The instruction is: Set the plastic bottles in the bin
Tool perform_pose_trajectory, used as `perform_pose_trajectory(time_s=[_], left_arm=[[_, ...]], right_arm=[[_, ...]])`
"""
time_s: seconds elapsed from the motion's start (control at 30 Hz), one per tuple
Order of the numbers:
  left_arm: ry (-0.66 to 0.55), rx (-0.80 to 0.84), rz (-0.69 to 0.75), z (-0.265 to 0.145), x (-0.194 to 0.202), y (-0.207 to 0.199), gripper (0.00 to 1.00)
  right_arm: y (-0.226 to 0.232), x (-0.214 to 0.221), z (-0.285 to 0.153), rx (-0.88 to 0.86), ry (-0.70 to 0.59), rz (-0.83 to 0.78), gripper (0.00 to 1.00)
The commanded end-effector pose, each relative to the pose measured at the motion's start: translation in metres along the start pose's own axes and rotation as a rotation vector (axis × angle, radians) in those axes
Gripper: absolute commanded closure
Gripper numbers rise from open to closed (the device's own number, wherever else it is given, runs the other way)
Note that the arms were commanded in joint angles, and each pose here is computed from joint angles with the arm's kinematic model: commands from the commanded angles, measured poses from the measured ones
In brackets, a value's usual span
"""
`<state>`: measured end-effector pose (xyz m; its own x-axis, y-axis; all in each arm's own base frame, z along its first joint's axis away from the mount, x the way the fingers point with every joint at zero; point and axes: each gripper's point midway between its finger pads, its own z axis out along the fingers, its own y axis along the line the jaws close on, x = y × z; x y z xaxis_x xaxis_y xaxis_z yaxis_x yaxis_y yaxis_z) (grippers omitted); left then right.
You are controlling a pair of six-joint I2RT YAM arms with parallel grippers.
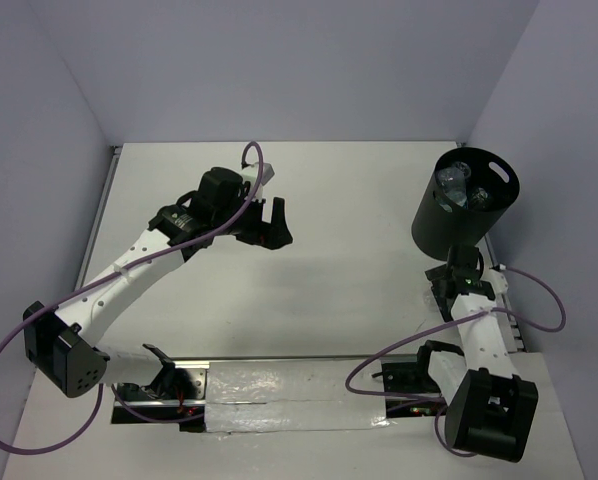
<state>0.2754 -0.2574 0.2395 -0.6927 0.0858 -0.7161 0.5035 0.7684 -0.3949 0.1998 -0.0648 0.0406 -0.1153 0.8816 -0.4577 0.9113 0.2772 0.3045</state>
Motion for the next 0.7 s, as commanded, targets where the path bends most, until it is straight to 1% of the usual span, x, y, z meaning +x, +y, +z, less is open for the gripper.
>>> perform_pose_trajectory(time_s=[0.0,0.03,0.13,0.17,0.2,0.23,0.3,0.33,0.4,0.43,0.47,0.53,0.57,0.67], left_arm=[[-0.031,0.005,0.031,-0.004,-0.009,0.000,0.01],[-0.032,0.006,0.029,-0.004,-0.009,0.000,0.01],[-0.031,0.008,0.028,-0.003,-0.008,0.000,0.01],[-0.031,0.009,0.028,-0.003,-0.009,-0.001,0.01],[-0.032,0.011,0.028,-0.003,-0.009,-0.001,0.01],[-0.031,0.009,0.028,-0.003,-0.009,-0.001,0.01],[-0.035,0.001,0.031,-0.004,-0.010,0.000,0.01],[-0.039,-0.002,0.036,-0.005,-0.011,0.001,0.01],[-0.047,-0.016,0.040,-0.006,-0.013,0.003,0.01],[-0.055,-0.020,0.040,-0.006,-0.017,0.002,0.01],[-0.062,-0.026,0.040,-0.006,-0.020,0.003,0.01],[-0.088,-0.076,0.024,-0.005,-0.032,0.009,0.01],[-0.097,-0.110,0.014,-0.003,-0.036,0.014,0.01],[-0.140,-0.232,-0.036,-0.003,-0.055,0.035,0.01]], right_arm=[[0.004,-0.005,0.003,-0.028,-0.030,0.011,0.15],[0.004,-0.006,0.001,-0.036,-0.034,0.010,0.21],[0.006,-0.005,-0.002,-0.059,-0.032,0.006,0.30],[0.007,-0.006,-0.004,-0.069,-0.035,0.004,0.36],[0.008,-0.006,-0.006,-0.077,-0.032,-0.001,0.39],[0.010,-0.006,-0.008,-0.083,-0.030,-0.001,0.45],[0.012,-0.007,-0.014,-0.099,-0.022,-0.005,0.51],[0.013,-0.002,-0.018,-0.111,0.005,-0.007,0.54],[0.021,0.000,-0.028,-0.149,0.036,0.009,0.56],[0.022,0.009,-0.035,-0.160,0.090,0.010,0.56],[0.027,0.009,-0.043,-0.187,0.107,0.024,0.56],[0.031,0.021,-0.056,-0.214,0.188,0.064,0.56],[0.037,0.025,-0.066,-0.254,0.220,0.099,0.56],[0.045,0.045,-0.086,-0.287,0.336,0.142,0.56]])
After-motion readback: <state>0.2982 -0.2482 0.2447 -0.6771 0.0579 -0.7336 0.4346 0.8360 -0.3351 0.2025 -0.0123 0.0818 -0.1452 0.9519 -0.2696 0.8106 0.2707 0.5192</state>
